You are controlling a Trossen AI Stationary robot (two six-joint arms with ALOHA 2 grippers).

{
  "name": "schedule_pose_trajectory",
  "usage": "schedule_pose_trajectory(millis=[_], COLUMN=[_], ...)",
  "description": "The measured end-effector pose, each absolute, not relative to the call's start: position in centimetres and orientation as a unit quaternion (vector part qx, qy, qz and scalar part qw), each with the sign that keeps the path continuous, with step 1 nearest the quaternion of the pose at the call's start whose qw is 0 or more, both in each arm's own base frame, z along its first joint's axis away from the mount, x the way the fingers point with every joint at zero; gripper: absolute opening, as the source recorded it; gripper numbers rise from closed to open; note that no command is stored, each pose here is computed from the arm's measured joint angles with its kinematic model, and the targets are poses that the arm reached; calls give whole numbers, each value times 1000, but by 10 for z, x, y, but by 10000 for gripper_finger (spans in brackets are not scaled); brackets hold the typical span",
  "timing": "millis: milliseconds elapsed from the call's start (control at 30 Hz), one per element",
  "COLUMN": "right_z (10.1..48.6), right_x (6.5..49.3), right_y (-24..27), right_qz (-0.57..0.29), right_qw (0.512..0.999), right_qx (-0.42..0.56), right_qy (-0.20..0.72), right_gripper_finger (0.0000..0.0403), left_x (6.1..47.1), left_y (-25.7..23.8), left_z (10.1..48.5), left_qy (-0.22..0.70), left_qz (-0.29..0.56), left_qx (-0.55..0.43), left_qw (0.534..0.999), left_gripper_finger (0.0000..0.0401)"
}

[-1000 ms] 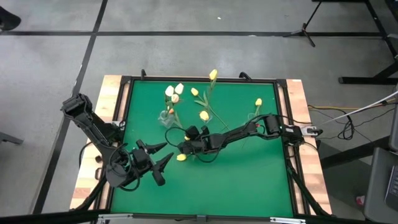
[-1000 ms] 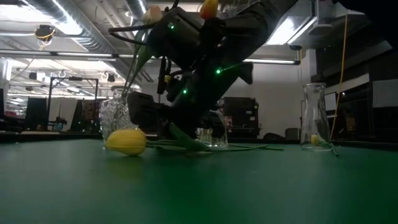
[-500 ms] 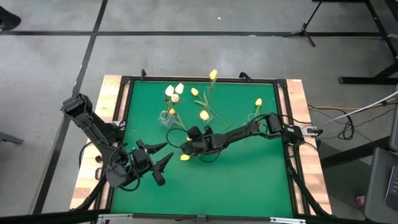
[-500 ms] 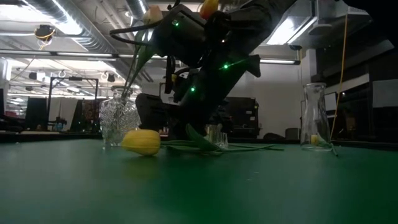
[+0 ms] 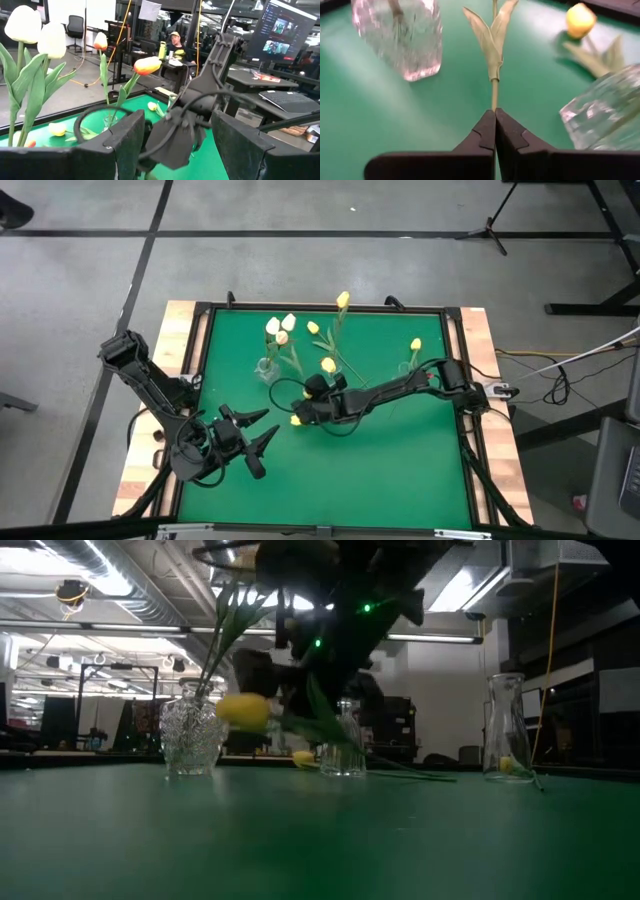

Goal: Sort flowers into vase by color
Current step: Put the yellow with orange flower into the center transparent vase

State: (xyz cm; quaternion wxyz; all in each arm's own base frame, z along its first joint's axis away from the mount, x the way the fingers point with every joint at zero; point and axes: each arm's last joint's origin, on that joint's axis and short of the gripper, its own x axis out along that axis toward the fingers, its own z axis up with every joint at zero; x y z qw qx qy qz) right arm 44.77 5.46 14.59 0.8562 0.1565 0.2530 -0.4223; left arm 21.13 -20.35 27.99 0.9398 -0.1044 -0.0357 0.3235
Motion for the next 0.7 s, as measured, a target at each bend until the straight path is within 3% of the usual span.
schedule_pose_trajectory(millis=[700], right_z=[207], right_x=[434], right_y=[49], right_qz=[-495], right_qw=[848], right_qx=[129], right_qy=[141], right_gripper_finger=[0], left_x=[211], left_y=[-204], left_z=[279], left_qy=[-34], left_qz=[322], left_qx=[-100], left_qw=[941], left_gripper_finger=[227])
